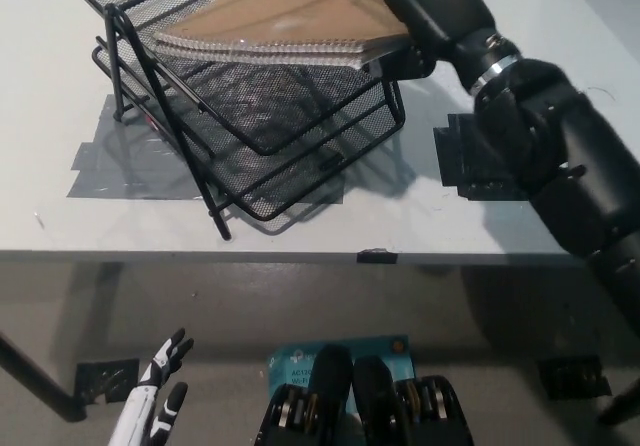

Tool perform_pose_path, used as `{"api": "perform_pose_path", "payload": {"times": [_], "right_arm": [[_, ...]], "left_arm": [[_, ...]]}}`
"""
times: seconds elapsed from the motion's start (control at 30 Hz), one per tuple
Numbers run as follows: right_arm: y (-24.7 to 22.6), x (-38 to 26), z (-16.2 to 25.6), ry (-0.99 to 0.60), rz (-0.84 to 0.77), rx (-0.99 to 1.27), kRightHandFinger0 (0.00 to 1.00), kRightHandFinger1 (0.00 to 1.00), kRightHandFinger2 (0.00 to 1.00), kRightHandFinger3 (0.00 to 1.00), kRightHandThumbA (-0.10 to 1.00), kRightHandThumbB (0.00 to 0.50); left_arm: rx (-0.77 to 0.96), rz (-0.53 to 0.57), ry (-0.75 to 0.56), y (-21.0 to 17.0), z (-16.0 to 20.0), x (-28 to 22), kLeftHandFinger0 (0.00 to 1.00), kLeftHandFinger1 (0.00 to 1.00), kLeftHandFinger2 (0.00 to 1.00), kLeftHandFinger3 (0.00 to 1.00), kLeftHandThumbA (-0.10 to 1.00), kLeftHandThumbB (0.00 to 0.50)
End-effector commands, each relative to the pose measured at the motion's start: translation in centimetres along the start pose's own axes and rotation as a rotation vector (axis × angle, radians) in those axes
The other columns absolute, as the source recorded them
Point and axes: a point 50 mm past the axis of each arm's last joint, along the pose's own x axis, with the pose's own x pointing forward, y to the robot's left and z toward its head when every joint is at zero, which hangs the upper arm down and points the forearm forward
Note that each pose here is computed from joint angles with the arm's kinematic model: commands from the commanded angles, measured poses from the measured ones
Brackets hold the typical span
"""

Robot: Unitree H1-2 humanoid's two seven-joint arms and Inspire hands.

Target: A person hands a notebook to the robot and the robot grabs it with its right hand and places it in the file tray kept in the centre of the desk infront of it.

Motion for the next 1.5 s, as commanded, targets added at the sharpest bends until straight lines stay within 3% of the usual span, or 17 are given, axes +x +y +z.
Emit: {"api": "perform_pose_path", "payload": {"times": [0.0, 0.37, 0.47, 0.8, 1.03, 1.47], "right_arm": [[-30.2, -9.8, 7.0, -0.196, 0.549, -0.067, 1.00, 1.00, 1.00, 1.00, 0.61, 0.500], [-29.7, -9.4, 7.6, -0.151, 0.635, -0.147, 1.00, 1.00, 1.00, 1.00, 0.59, 0.500], [-29.1, -9.2, 7.8, -0.145, 0.652, -0.166, 1.00, 1.00, 1.00, 1.00, 0.54, 0.500], [-26.0, -8.8, 8.0, -0.146, 0.692, -0.178, 1.00, 1.00, 1.00, 1.00, 0.54, 0.500], [-21.7, -7.6, 8.6, -0.138, 0.677, -0.157, 1.00, 1.00, 1.00, 1.00, 0.65, 0.500], [-19.8, -4.6, 11.2, -0.160, 0.596, -0.079, 1.00, 1.00, 1.00, 1.00, 0.79, 0.500]], "left_arm": [[0.029, 0.003, -0.102, 1.6, 1.7, 2.2, 1.00, 0.99, 0.96, 1.00, 1.00, 0.314], [0.014, 0.011, -0.111, 1.8, 1.9, 3.0, 1.00, 0.98, 0.94, 1.00, 0.98, 0.318], [0.003, 0.008, -0.109, 1.7, 2.0, 3.1, 1.00, 0.97, 0.93, 1.00, 0.97, 0.325], [0.017, 0.001, -0.118, 1.9, 2.2, 3.5, 1.00, 0.98, 0.94, 1.00, 0.98, 0.308], [0.013, -0.007, -0.127, 1.7, 2.3, 3.5, 1.00, 0.97, 0.95, 1.00, 0.97, 0.299], [0.016, -0.004, -0.150, 1.8, 2.9, 4.5, 1.00, 0.94, 0.92, 1.00, 0.96, 0.295]]}}
